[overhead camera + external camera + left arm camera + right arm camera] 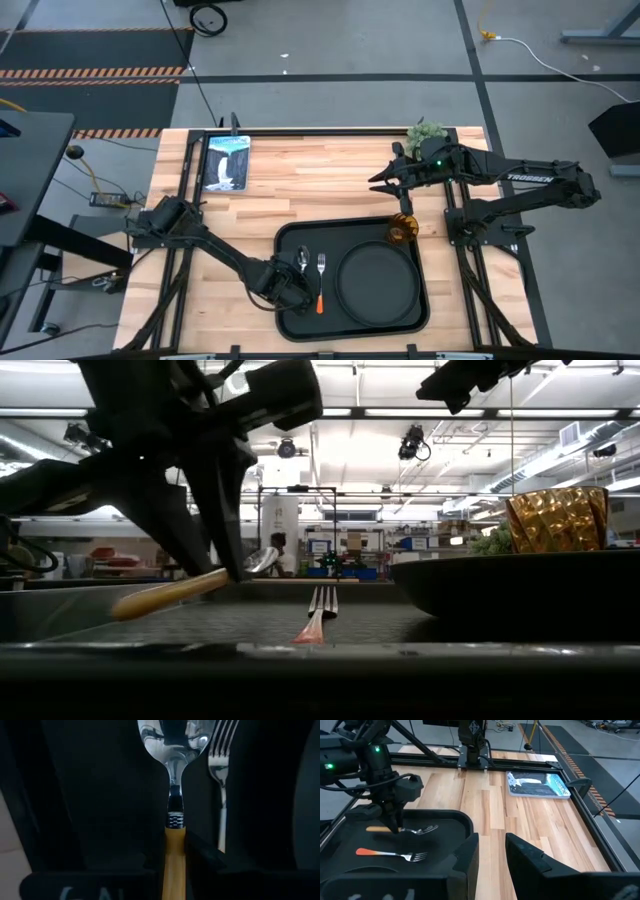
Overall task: Pick and place plate/cup/fork/spoon on tray
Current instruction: Put the yellow spoon on the black serving tray to the left of the orange fork
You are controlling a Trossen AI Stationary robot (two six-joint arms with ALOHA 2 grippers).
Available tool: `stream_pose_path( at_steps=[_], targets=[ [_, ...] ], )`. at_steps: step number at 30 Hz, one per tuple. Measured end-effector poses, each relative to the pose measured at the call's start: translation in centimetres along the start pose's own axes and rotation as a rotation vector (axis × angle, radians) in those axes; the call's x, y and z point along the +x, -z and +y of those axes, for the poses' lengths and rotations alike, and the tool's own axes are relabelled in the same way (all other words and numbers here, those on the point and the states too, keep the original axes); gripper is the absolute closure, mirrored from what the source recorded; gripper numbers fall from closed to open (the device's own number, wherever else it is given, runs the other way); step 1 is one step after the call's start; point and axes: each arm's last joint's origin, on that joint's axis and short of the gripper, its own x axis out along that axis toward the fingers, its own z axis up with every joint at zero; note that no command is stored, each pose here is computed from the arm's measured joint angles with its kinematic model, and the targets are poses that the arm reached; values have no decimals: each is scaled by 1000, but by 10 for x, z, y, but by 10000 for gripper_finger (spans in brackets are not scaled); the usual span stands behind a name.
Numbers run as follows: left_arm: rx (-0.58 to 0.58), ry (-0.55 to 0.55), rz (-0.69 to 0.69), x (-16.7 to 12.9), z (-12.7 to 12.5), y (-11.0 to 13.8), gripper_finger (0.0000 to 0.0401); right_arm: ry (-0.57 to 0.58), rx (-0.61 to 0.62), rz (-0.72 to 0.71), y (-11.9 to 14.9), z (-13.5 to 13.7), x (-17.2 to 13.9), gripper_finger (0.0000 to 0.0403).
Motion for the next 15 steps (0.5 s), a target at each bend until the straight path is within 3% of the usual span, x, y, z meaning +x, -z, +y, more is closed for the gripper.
stream_pose_path(
  at_steps=[15],
  targets=[
    [-25,-45,43,13,2,2,335,0,-2,1,0,0,0,300]
  ],
)
